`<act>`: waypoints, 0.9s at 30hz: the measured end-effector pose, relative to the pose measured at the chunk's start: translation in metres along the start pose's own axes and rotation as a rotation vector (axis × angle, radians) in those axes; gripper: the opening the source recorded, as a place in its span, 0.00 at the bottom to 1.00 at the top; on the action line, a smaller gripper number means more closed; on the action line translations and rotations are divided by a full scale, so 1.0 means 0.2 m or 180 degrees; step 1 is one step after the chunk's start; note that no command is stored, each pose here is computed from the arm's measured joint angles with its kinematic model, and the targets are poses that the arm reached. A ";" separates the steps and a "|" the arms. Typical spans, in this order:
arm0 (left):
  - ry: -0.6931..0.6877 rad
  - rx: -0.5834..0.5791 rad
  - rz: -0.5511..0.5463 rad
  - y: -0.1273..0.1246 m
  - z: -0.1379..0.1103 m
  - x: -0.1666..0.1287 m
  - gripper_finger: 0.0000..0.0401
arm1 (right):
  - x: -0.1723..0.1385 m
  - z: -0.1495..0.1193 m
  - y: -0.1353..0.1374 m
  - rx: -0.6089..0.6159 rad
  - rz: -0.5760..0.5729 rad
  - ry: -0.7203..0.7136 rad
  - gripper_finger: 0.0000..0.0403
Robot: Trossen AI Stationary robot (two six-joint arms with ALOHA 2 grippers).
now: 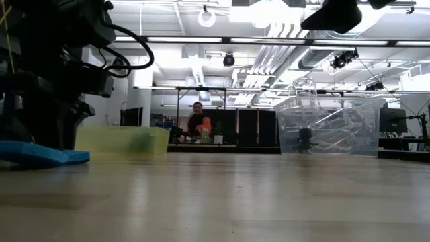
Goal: Pick & Place Kitchen Sink Supplies
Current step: Put the blue sponge into the yellow bin
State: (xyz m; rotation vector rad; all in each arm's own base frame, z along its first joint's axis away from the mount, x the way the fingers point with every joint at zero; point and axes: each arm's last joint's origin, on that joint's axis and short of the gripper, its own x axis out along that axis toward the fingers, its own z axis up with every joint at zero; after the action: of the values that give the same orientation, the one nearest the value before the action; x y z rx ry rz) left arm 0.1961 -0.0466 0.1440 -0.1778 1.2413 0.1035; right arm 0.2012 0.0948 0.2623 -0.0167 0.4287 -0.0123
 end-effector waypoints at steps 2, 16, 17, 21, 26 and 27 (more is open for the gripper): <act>-0.0001 0.0002 0.0000 0.00 0.00 0.00 0.26 | 0.00 0.00 0.00 0.0010 0.0007 -0.0025 0.98; -0.0113 -0.0004 -0.0115 -0.01 0.02 0.00 0.01 | 0.00 0.03 0.01 0.0053 0.0042 -0.0191 0.98; -0.0132 -0.0003 -0.0114 -0.01 0.03 0.00 0.01 | 0.00 0.03 0.01 0.0070 0.0033 -0.0188 0.98; -0.0301 0.0006 -0.0010 -0.03 0.07 -0.03 0.00 | 0.03 0.02 0.02 0.0071 -0.0023 -0.0147 0.98; -0.0610 0.0073 0.0223 -0.04 0.15 -0.08 0.00 | 0.11 -0.01 0.05 0.0012 -0.0129 -0.0080 0.98; -0.0684 0.0080 0.0291 -0.04 0.17 -0.10 0.00 | 0.13 -0.02 0.05 0.0003 -0.0142 -0.0065 0.98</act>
State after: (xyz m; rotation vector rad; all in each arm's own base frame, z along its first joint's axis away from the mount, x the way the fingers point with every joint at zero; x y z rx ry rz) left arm 0.2229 -0.0485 0.1737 -0.0855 1.0359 0.1815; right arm 0.2227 0.1051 0.2477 -0.0256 0.4078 -0.0562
